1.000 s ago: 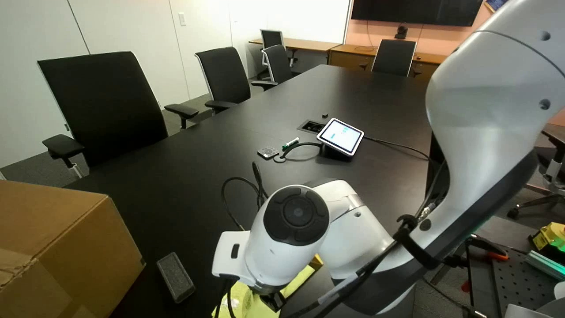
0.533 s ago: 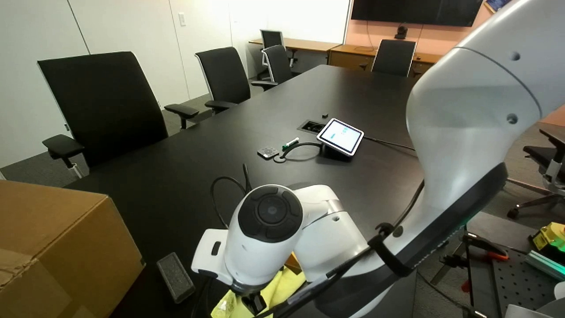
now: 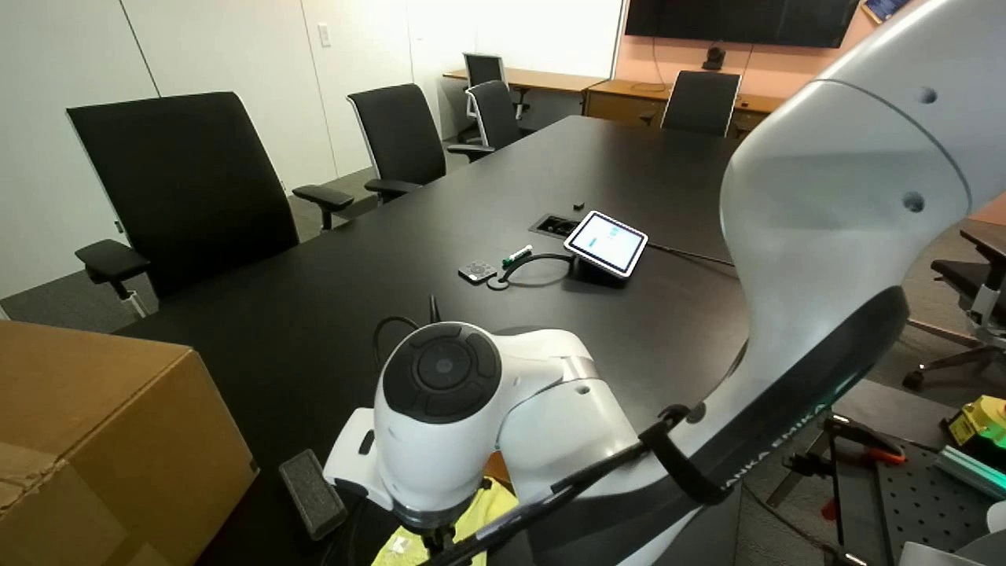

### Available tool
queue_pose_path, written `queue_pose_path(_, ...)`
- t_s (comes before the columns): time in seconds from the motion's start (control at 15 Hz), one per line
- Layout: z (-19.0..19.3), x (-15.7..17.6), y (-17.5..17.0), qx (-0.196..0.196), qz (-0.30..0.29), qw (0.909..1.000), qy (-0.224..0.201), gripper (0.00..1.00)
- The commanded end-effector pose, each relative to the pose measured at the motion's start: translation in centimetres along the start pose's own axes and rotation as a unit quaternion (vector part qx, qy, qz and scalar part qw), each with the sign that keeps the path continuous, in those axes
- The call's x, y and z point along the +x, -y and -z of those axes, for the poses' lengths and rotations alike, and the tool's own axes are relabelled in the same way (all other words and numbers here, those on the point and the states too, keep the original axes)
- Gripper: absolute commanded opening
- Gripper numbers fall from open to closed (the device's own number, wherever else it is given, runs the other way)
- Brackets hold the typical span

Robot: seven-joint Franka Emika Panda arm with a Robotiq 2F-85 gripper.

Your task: Fold the towel in half

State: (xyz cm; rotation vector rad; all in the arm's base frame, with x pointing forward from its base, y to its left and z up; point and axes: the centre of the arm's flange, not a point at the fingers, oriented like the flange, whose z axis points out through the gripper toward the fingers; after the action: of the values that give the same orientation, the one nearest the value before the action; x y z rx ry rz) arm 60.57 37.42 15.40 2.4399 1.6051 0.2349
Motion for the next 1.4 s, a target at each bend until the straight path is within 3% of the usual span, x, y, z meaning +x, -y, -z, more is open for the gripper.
queue_pose_path(0.0,2.5,-1.1,-2.1,0.010,-0.018,0.9992,0.033,0.88)
queue_pose_path(0.13,3.3,-3.6,-3.6,0.010,-0.036,0.9974,0.061,1.00)
queue_pose_path(0.4,5.3,-11.1,-8.8,-0.007,-0.097,0.9895,0.106,1.00)
queue_pose_path(0.6,7.1,-18.0,-12.0,-0.010,-0.173,0.9740,0.146,1.00)
queue_pose_path(0.93,11.3,-29.3,-13.0,0.008,-0.288,0.9304,0.226,1.00)
queue_pose_path(1.33,19.2,-38.2,-10.1,0.085,-0.399,0.8685,0.282,1.00)
